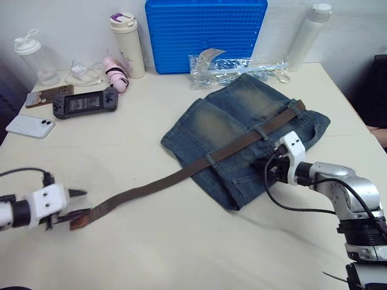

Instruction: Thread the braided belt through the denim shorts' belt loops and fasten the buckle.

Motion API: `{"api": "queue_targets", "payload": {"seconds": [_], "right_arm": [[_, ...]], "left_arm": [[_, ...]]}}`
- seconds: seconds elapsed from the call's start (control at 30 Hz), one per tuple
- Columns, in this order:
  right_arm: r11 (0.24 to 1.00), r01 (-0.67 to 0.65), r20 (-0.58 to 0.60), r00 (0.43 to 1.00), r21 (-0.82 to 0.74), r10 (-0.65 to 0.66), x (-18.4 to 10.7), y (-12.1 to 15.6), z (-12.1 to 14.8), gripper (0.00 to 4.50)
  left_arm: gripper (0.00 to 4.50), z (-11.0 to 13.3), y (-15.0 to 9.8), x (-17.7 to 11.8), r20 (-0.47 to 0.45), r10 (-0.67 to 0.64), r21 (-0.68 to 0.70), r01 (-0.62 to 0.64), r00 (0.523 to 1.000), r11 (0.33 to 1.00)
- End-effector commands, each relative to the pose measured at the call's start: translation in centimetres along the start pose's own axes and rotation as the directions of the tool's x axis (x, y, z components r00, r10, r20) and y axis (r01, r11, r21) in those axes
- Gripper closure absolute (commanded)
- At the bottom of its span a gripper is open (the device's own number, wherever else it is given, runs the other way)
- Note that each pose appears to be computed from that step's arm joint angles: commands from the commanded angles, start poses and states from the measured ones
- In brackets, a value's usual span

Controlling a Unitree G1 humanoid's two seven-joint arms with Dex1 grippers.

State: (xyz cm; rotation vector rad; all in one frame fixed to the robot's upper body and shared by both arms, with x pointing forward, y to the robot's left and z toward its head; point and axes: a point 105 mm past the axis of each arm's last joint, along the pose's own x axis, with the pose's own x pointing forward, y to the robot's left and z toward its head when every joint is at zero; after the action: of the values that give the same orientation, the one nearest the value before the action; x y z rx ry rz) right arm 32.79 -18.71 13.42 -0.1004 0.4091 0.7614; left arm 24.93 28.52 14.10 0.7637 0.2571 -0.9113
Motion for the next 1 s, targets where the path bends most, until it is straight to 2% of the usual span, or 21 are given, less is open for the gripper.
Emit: {"api": "queue_targets", "payload": {"seconds": [0.03, 0.1, 0.13, 0.17, 0.23, 0.37, 0.47, 0.53, 0.6, 0.67, 0.8, 0.83, 0.87, 0.9, 1.0], "right_arm": [[0.997, -0.038, 0.060, 0.997, -0.062, 0.042, -3.0, 0.5, 3.1, 0.97], [0.996, -0.061, 0.051, 0.997, -0.071, 0.064, -4.2, 0.9, 3.6, 0.18], [0.995, -0.069, 0.047, 0.996, -0.074, 0.072, -4.6, 1.1, 3.8, 0.08], [0.993, -0.071, 0.035, 0.997, -0.092, 0.074, -5.1, 1.3, 4.0, 0.08], [0.988, -0.059, 0.016, 0.998, -0.144, 0.062, -6.5, 1.8, 4.3, 0.08], [0.978, -0.025, -0.039, 0.999, -0.207, 0.018, -8.2, 2.5, 3.9, 0.08], [0.970, 0.037, -0.130, 0.989, -0.240, -0.070, -9.5, 2.4, 2.1, 0.08], [0.967, 0.085, -0.171, 0.977, -0.239, -0.128, -10.6, 2.5, 1.0, 0.08], [0.964, 0.132, -0.174, 0.969, -0.231, -0.174, -11.3, 2.5, 0.7, 0.08], [0.953, 0.188, -0.186, 0.954, -0.237, -0.234, -12.3, 2.3, 0.4, 0.08], [0.914, 0.307, -0.207, 0.908, -0.266, -0.366, -14.6, 1.4, 0.1, 0.08], [0.904, 0.325, -0.202, 0.900, -0.280, -0.386, -14.9, 1.2, 0.2, 0.00], [0.897, 0.335, -0.199, 0.896, -0.289, -0.398, -15.0, 1.1, 0.2, 0.00], [0.891, 0.341, -0.190, 0.894, -0.299, -0.406, -15.0, 0.9, 0.5, 0.00], [0.889, 0.328, -0.164, 0.905, -0.320, -0.393, -14.4, 0.8, 1.3, 0.00]], "left_arm": [[0.11, 5.8, 0.0, 2.6, 0.222, -0.107, -0.006, 0.111, 0.969, 0.994], [0.00, 8.4, -0.5, 4.4, 0.308, -0.182, -0.013, 0.195, 0.934, 0.981], [0.00, 9.3, -0.6, 5.0, 0.332, -0.205, -0.017, 0.223, 0.921, 0.975], [0.00, 10.6, -1.0, 6.2, 0.369, -0.250, -0.011, 0.273, 0.895, 0.962], [0.00, 14.3, -2.1, 9.7, 0.472, -0.351, 0.044, 0.376, 0.809, 0.926], [0.00, 21.3, -4.1, 15.2, 0.608, -0.445, 0.131, 0.470, 0.657, 0.873], [0.00, 24.8, -7.5, 18.9, 0.596, -0.543, 0.203, 0.543, 0.591, 0.815], [0.00, 26.1, -10.1, 21.8, 0.549, -0.591, 0.235, 0.570, 0.591, 0.788], [0.00, 26.8, -11.9, 23.4, 0.524, -0.626, 0.240, 0.605, 0.577, 0.759], [0.00, 26.5, -13.1, 24.8, 0.472, -0.645, 0.239, 0.616, 0.602, 0.750], [0.00, 24.0, -14.2, 27.6, 0.291, -0.636, 0.296, 0.565, 0.715, 0.770], [0.43, 23.3, -13.8, 28.3, 0.251, -0.596, 0.321, 0.516, 0.762, 0.794], [0.54, 22.9, -13.4, 28.9, 0.227, -0.568, 0.342, 0.481, 0.791, 0.807], [0.84, 22.2, -12.9, 29.2, 0.185, -0.540, 0.382, 0.446, 0.821, 0.809], [2.08, 20.4, -10.4, 29.3, 0.116, -0.465, 0.482, 0.359, 0.878, 0.799]]}}
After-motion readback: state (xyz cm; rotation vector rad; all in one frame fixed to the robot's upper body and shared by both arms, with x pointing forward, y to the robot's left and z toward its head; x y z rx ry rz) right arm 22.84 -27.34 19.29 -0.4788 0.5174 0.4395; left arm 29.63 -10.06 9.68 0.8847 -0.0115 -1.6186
